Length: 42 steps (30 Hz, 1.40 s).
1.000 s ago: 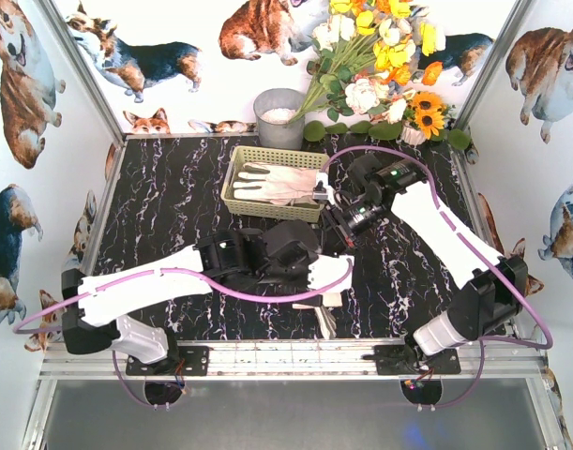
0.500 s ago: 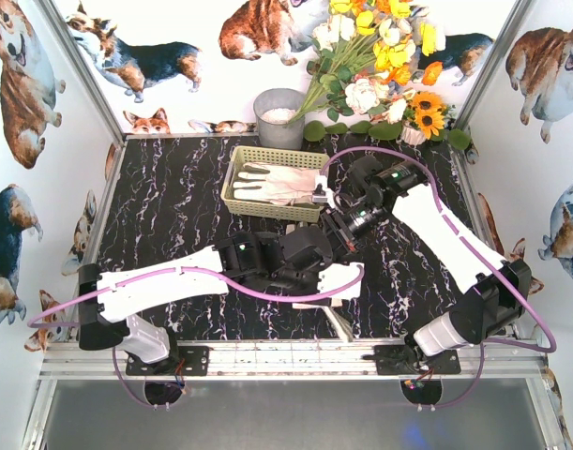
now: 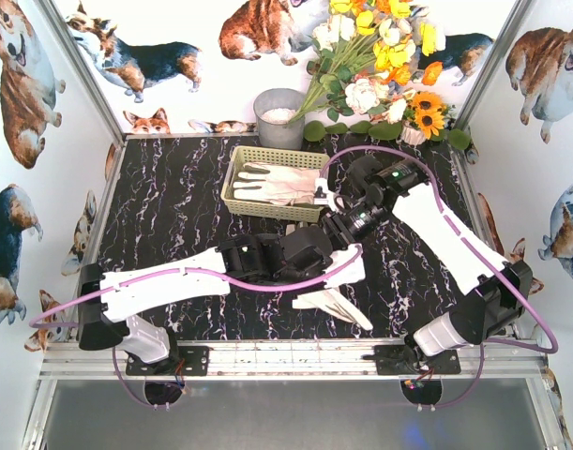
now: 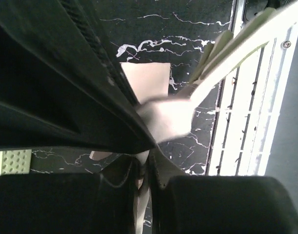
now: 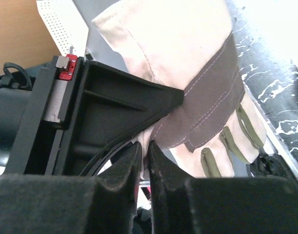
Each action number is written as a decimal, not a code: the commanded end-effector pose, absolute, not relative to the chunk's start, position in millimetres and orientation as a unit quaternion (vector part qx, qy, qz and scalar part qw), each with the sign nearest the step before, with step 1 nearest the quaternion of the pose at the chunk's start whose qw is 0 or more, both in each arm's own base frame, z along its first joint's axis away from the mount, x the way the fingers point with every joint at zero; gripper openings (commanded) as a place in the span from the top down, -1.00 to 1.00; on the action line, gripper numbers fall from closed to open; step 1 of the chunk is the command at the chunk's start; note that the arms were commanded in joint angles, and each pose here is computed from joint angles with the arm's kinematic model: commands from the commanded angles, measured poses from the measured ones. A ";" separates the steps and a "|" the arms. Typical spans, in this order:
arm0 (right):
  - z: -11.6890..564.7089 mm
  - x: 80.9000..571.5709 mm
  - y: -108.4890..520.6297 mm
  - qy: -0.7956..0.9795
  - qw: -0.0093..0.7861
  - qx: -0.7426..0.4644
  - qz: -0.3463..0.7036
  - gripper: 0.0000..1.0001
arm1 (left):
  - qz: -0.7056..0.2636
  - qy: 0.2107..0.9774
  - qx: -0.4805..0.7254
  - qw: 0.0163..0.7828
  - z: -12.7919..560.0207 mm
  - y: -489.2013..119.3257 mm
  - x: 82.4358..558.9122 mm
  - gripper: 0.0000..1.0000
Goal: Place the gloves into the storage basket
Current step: Turn over the glove.
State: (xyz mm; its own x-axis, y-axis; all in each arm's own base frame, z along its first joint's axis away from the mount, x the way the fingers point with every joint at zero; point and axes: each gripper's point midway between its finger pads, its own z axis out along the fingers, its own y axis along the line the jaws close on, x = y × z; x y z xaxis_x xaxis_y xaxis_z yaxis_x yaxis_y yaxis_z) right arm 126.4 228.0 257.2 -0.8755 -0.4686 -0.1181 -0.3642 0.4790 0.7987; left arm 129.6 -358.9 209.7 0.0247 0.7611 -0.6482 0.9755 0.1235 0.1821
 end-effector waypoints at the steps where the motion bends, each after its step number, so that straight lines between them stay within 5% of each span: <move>1: 276.4 157.0 226.0 -0.861 -0.059 0.272 -0.425 0.61 | -0.196 0.718 0.589 0.314 212.3 -351.9 117.4 1.00; 7: 298.6 189.0 216.8 -0.862 -0.152 0.225 -0.429 -0.20 | -0.221 0.762 0.492 0.358 228.8 -344.3 136.9 1.00; 16: 359.5 245.0 189.3 -0.834 -0.337 0.119 -0.421 -0.78 | -0.261 0.839 0.283 0.385 254.3 -349.0 183.8 1.00; 23: 394.8 253.3 173.2 -0.813 -0.415 0.069 -0.403 -0.83 | -0.302 0.849 0.035 0.433 303.6 -336.4 226.0 1.00; 29: 413.7 250.2 175.8 -0.782 -0.438 0.033 -0.443 -0.83 | -0.382 0.766 -0.156 0.493 364.6 -316.3 251.0 1.00; 42: 410.4 263.1 206.6 -0.723 -0.377 0.007 -0.579 -0.81 | -0.483 0.685 -0.184 0.513 444.3 -307.7 251.9 1.00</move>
State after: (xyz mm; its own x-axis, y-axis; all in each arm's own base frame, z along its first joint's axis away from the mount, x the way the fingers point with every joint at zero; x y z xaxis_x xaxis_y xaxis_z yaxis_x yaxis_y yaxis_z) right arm 264.3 196.1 371.2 -0.7500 0.4032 -0.5243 -0.3262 0.4641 0.8235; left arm 252.4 -309.6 407.6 -0.4157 -0.6835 -0.6000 0.1930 0.5783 -0.7926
